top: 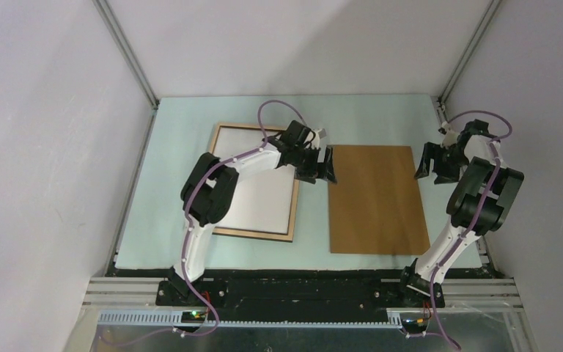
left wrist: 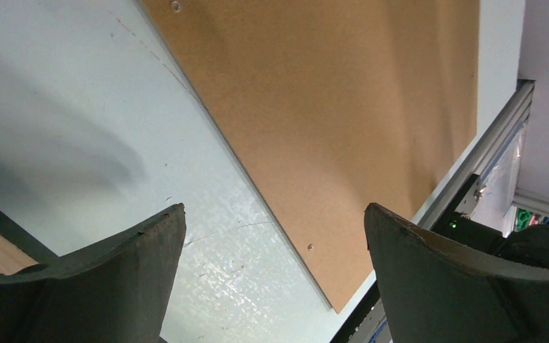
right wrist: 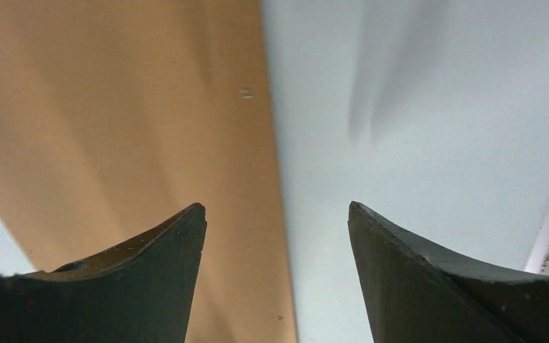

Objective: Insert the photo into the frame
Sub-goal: Turn over the photo frame item at the center of the board.

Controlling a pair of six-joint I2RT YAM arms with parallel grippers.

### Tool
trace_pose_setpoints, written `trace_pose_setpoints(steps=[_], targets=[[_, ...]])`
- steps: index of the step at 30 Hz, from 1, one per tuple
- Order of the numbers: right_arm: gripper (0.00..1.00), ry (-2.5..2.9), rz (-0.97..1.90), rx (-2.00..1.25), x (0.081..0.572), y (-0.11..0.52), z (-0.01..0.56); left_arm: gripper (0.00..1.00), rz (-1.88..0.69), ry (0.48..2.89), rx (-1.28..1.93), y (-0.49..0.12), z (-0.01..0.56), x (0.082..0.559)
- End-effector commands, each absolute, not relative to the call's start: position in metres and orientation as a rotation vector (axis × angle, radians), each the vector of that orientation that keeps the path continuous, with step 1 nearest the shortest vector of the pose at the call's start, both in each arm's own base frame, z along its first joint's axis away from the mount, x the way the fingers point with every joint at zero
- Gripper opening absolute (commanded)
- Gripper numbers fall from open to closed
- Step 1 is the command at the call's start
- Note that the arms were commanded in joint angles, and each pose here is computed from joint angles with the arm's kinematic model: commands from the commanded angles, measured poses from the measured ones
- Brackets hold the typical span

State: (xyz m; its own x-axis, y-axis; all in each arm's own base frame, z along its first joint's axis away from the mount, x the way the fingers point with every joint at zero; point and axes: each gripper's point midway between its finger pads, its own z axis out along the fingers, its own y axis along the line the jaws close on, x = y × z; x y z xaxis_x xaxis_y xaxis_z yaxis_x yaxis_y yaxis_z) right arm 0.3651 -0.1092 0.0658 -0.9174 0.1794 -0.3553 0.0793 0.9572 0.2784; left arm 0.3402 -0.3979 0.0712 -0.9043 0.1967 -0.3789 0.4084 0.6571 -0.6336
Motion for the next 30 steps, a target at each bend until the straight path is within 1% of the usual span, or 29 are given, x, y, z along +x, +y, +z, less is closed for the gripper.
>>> trace_pose_setpoints(steps=[1, 7, 11, 17, 22, 30], targets=[[0.77, 2.742, 0.265, 0.144, 0.365, -0.138, 0.045, 1.0, -1.077, 2.607, 0.48, -0.406, 0.062, 0.339], [0.77, 2.804, 0.383, 0.152, 0.357, -0.127, 0.015, 1.0, -1.079, 2.647, 0.491, -0.417, 0.045, 0.33], [0.75, 2.819, 0.481, 0.147, 0.354, -0.112, 0.007, 1.0, -1.086, 2.669, 0.499, -0.424, 0.038, 0.323], [0.72, 2.827, 0.598, 0.12, 0.354, -0.09, 0.006, 1.0, -1.104, 2.696, 0.521, -0.433, 0.03, 0.31], [0.72, 2.83, 0.599, 0.111, 0.356, -0.088, 0.009, 1.0, -1.094, 2.717, 0.52, -0.429, 0.023, 0.305], [0.69, 2.872, 0.627, 0.047, 0.354, -0.073, 0.012, 1.0, -1.094, 2.712, 0.521, -0.429, 0.024, 0.304]])
